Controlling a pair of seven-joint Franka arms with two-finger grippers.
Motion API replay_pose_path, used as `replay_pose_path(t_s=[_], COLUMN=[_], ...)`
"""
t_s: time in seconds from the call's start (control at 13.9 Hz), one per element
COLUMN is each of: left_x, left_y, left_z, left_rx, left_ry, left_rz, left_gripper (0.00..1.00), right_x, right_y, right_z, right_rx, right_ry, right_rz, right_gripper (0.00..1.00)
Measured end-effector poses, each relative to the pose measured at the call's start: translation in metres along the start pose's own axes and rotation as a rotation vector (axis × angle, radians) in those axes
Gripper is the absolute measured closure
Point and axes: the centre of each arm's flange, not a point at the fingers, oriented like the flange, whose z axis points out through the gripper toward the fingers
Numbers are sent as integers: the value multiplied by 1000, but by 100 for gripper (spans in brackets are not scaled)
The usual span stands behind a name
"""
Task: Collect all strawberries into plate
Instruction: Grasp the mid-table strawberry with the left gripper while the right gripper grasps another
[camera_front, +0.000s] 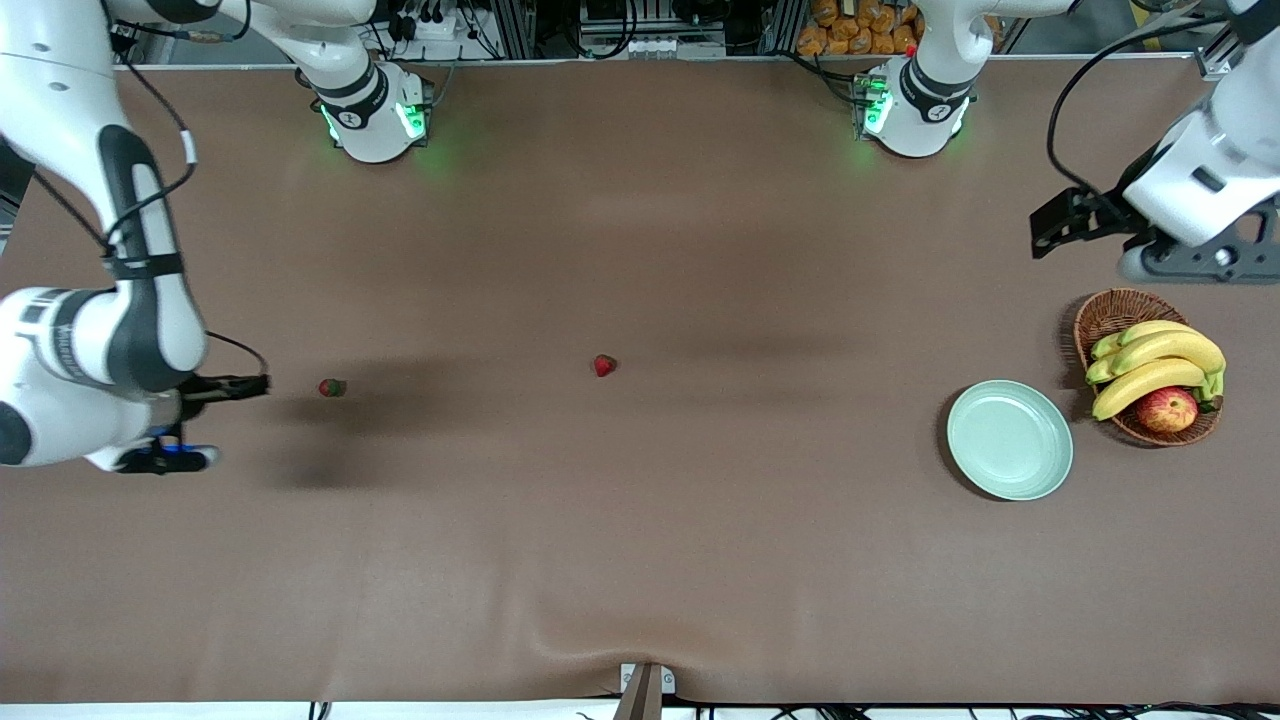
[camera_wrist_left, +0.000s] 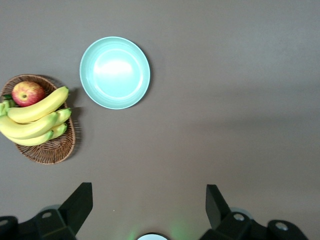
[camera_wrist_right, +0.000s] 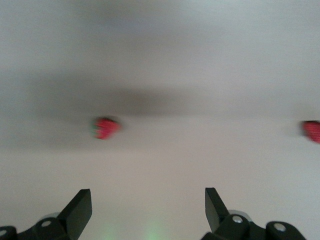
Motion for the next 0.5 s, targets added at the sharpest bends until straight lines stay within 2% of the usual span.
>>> replay_pose_path(t_s=[0.29, 0.5], left_x=[22, 33], left_y=[42, 91], left_z=[32, 68], left_rx=[-14, -48], left_ry=[-38, -104], left_rz=[65, 109], left_gripper=[0, 0], right_x=[-17, -10], right_y=[80, 119], right_z=[33, 70], right_rx=[-82, -112], right_ry=[-81, -84], right_rz=[-87, -122], right_gripper=[0, 0])
